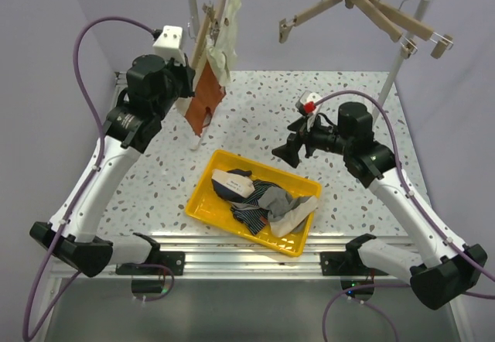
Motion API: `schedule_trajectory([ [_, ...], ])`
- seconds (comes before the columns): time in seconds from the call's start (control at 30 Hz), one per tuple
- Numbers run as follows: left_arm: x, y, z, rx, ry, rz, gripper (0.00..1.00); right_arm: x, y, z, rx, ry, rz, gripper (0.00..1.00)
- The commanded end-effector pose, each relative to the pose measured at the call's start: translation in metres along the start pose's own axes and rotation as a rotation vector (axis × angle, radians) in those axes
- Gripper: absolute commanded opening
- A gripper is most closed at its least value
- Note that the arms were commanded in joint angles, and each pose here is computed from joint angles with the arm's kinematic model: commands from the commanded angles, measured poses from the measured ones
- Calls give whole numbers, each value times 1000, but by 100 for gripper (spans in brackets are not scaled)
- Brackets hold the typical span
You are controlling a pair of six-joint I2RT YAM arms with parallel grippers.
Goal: Remove the underwear clipped to the hanger
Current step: Remove the underwear from the hanger.
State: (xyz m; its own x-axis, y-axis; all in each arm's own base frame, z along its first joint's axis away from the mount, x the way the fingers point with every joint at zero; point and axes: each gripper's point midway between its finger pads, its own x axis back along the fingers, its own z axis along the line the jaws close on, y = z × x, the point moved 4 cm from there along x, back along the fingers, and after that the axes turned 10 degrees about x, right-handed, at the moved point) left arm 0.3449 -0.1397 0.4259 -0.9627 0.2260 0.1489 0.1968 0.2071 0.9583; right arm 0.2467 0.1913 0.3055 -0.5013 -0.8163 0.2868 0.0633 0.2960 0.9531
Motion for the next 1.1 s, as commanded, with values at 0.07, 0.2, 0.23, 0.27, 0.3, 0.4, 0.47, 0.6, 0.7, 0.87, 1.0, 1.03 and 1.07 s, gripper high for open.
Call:
schedule_trajectory([
  [0.07,32,-23,14,-39,-38,38,0,-11,-10,19,191,228,-74,99],
  [0.2,55,-53,37,-90,27,103,0,-20,-21,26,374,376,-111,99],
  [0.23,58,-57,41,-105,35,115,0,-21,-17,25,403,388,-122,99],
  [0.27,61,-68,44,-123,35,144,0,-24,-17,27,425,419,-134,98],
  [0.3,69,-69,45,-168,11,146,0,-24,-20,27,438,440,-123,99],
  [0.4,84,-85,45,-286,-85,173,0,-34,-17,22,582,491,-154,99],
  [0.47,92,-92,47,-373,-136,175,0,-43,-10,13,712,505,-188,98],
  [0.6,99,-111,51,-527,-209,249,0,-62,6,-1,810,520,-238,98],
  [0.7,101,-134,56,-603,-255,335,0,-79,19,-6,845,527,-250,97],
  [0.87,103,-156,60,-763,-353,362,0,-108,29,-7,954,490,-227,95],
  [1.0,107,-156,64,-840,-366,345,0,-128,37,-9,985,474,-217,93],
  [1.03,107,-157,64,-847,-371,352,0,-136,34,-11,986,478,-200,93],
  [1.07,107,-159,64,-852,-377,357,0,-140,32,-13,995,474,-183,91],
])
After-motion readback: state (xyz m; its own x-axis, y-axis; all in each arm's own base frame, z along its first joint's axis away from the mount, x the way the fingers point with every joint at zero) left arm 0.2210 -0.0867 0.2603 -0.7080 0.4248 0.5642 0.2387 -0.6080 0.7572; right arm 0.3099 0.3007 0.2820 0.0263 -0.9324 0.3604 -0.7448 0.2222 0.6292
